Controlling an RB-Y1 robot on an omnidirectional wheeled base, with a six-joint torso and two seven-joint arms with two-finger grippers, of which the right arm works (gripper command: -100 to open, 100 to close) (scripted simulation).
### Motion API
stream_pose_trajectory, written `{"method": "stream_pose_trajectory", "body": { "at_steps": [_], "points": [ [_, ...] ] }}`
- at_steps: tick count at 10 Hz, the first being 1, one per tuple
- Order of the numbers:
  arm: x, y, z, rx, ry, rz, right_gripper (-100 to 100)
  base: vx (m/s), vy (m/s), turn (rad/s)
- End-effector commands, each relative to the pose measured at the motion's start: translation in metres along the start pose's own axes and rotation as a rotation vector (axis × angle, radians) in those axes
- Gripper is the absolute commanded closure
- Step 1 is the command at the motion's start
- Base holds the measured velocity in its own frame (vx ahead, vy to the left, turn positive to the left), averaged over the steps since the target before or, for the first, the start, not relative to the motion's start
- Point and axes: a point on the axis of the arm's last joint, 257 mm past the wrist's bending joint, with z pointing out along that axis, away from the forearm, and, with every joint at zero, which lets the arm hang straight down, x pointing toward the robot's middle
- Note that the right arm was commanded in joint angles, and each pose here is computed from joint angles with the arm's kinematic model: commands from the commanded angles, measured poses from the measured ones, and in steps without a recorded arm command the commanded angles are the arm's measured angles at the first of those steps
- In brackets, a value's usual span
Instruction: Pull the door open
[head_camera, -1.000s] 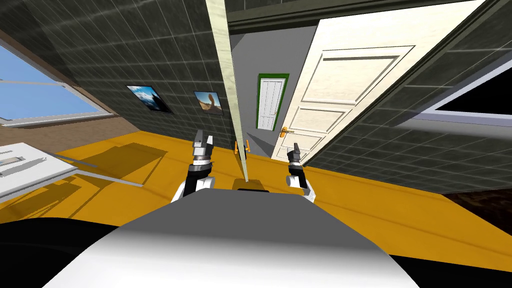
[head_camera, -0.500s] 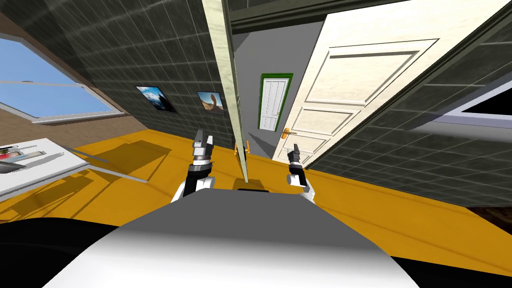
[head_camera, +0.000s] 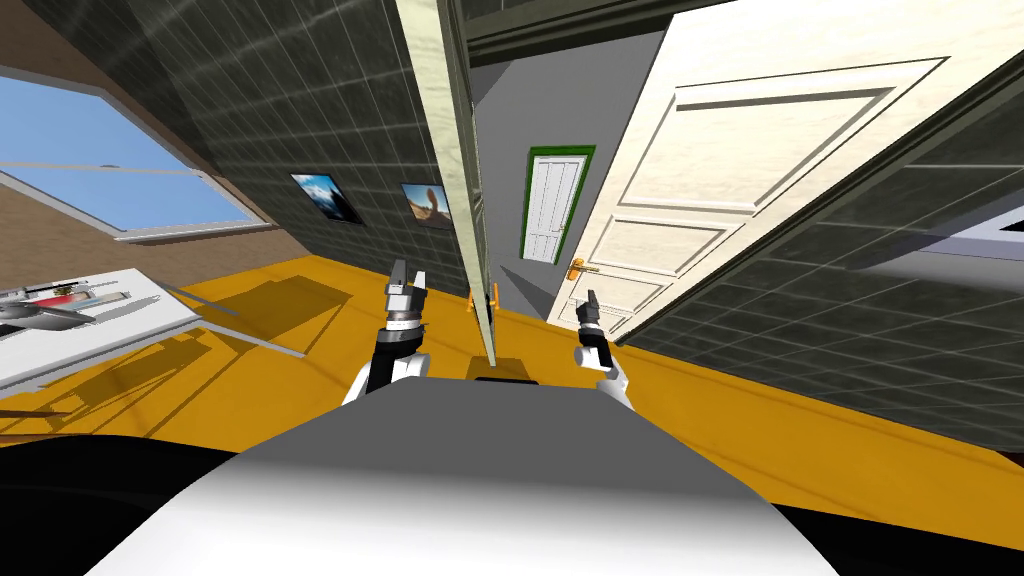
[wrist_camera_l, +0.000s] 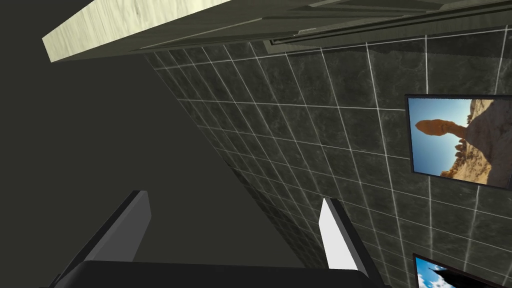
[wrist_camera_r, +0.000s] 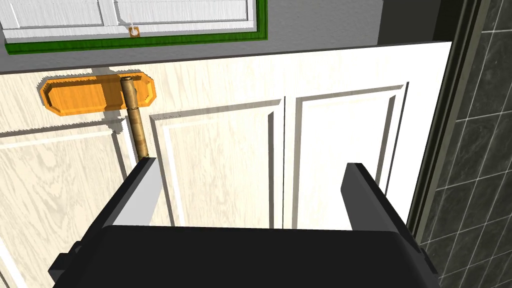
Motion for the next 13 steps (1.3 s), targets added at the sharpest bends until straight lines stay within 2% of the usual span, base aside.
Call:
{"method": "stream_pose_trajectory", "body": {
  "at_steps": [1, 2, 3, 4, 6, 7, 10, 11, 12, 13],
  "points": [
    [-0.012, -0.009, 0.0041, 0.016, -0.017, -0.002, -100, 0.059, -0.045, 0.147],
    [-0.014, -0.015, 0.0019, 0.029, -0.02, -0.004, -100, 0.046, -0.051, 0.051],
    [-0.021, -0.02, 0.006, 0.038, -0.032, -0.005, -100, 0.046, -0.052, 0.086],
    [-0.022, -0.024, 0.0043, 0.047, -0.034, -0.007, -100, 0.037, -0.05, 0.047],
    [-0.038, -0.035, 0.0113, 0.068, -0.06, -0.011, -100, 0.048, -0.061, 0.123],
    [-0.04, -0.041, 0.0085, 0.082, -0.065, -0.013, -100, 0.048, -0.053, 0.049],
    [-0.067, -0.058, 0.016, 0.119, -0.111, -0.022, -100, 0.057, -0.067, 0.12],
    [-0.069, -0.063, 0.0133, 0.13, -0.115, -0.025, -100, 0.056, -0.064, 0.055],
    [-0.077, -0.064, 0.0173, 0.133, -0.129, -0.026, -100, 0.045, -0.05, 0.069],
    [-0.079, -0.069, 0.0145, 0.145, -0.133, -0.029, -100, 0.027, -0.037, 0.045]
  ]
}}
